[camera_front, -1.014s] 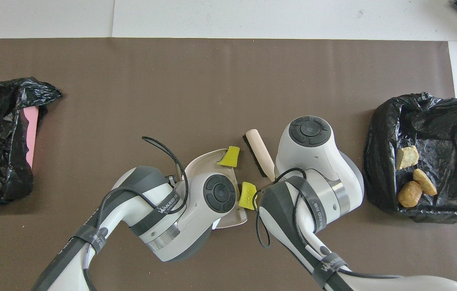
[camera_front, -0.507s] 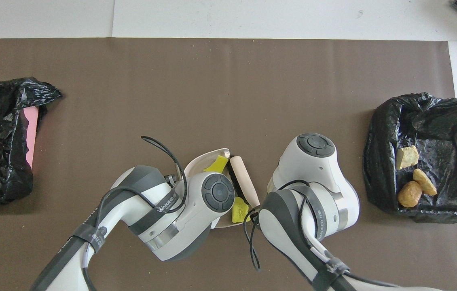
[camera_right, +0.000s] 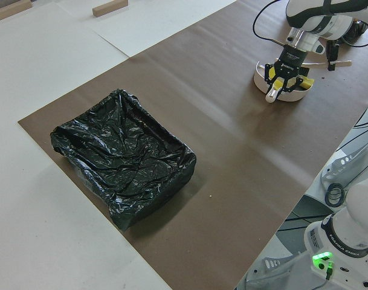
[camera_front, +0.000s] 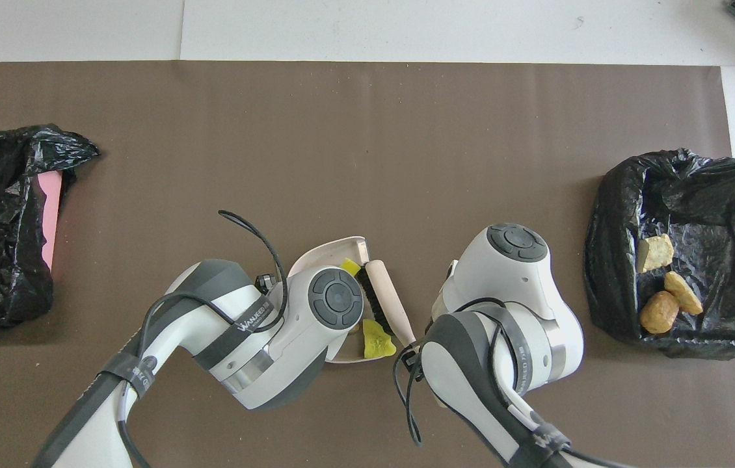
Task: Sweep and dump trash in bin
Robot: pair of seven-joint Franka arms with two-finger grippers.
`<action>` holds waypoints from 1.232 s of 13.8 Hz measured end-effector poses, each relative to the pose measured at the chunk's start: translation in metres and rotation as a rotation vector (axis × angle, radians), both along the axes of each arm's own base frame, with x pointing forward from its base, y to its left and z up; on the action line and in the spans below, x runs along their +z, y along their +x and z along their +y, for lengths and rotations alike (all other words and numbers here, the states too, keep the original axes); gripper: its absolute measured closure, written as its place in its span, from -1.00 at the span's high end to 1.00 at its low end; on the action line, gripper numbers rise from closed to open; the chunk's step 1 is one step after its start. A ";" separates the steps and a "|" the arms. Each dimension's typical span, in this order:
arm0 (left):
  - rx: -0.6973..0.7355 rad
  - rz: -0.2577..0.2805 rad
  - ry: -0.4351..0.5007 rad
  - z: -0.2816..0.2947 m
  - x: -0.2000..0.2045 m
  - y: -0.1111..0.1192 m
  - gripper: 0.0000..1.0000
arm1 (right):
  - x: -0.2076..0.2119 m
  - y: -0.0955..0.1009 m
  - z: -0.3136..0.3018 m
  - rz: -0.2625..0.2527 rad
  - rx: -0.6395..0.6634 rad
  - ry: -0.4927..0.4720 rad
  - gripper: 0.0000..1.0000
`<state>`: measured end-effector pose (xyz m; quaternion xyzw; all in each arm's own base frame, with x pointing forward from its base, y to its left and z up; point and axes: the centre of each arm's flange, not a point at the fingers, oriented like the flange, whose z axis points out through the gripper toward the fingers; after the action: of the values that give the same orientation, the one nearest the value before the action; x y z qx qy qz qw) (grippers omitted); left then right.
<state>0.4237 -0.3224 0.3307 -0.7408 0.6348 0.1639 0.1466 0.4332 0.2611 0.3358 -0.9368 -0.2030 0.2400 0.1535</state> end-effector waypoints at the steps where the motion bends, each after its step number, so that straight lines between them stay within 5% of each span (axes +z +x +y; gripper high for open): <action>1: -0.004 0.004 -0.003 0.004 0.000 0.003 -0.37 | 0.001 0.001 0.000 -0.011 0.000 -0.024 -0.49; 13: -0.072 0.023 -0.045 0.019 0.002 0.021 -0.37 | 0.034 0.009 -0.001 -0.120 -0.025 -0.159 -0.49; 17: -0.075 0.010 -0.056 0.014 -0.001 0.015 -0.37 | 0.017 -0.004 -0.015 -0.092 -0.057 -0.233 -0.49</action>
<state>0.4386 -0.3084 0.3299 -0.7194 0.6672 0.1441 0.1285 0.4294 0.2466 0.3528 -0.9637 -0.1539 0.2142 0.0406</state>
